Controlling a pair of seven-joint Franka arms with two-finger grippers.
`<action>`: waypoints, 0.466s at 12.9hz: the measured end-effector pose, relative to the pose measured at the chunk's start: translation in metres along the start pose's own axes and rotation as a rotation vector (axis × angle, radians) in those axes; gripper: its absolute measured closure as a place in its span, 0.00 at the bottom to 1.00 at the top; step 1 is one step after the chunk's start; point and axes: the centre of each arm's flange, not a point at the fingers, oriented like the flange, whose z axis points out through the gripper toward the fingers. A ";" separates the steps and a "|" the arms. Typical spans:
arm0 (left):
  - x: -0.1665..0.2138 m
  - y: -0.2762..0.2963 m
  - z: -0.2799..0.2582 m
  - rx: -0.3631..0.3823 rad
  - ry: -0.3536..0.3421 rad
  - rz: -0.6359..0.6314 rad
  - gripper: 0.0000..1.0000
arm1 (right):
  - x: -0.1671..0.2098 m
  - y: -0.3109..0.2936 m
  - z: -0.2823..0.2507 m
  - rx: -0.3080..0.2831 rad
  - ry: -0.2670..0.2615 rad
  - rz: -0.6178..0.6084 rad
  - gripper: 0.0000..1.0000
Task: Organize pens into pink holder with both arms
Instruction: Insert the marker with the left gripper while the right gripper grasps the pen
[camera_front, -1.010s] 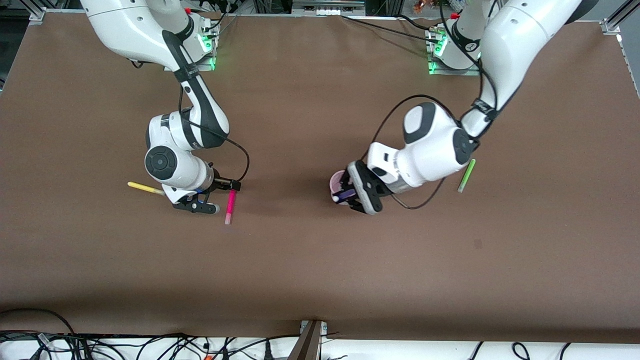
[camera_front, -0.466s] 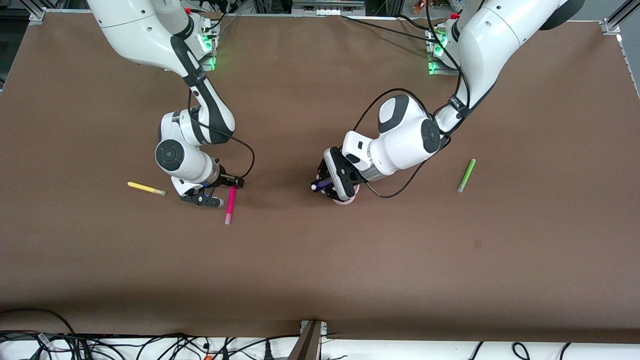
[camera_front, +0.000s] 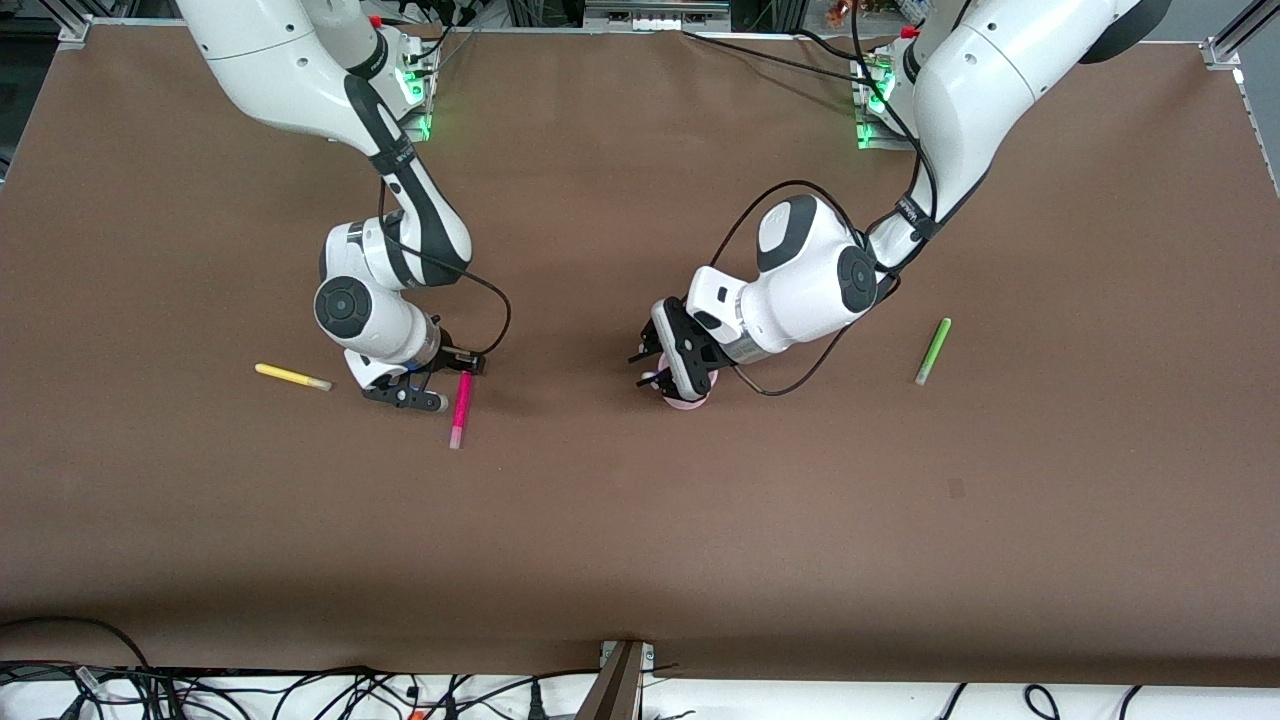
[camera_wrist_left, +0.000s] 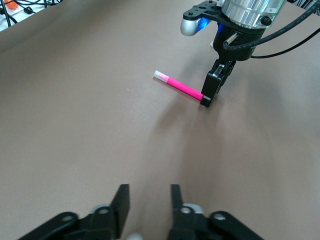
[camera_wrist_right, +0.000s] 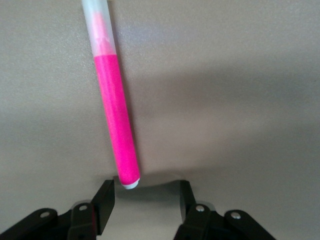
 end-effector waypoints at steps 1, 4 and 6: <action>0.000 0.000 -0.001 0.001 0.001 0.000 0.43 | 0.001 0.000 -0.001 0.002 0.003 0.001 0.38; 0.005 -0.001 -0.010 -0.005 -0.005 -0.038 0.10 | 0.002 -0.001 -0.003 0.010 0.008 0.006 0.37; 0.012 0.003 -0.027 -0.049 -0.054 -0.092 0.00 | 0.003 -0.002 -0.004 0.016 0.010 0.011 0.37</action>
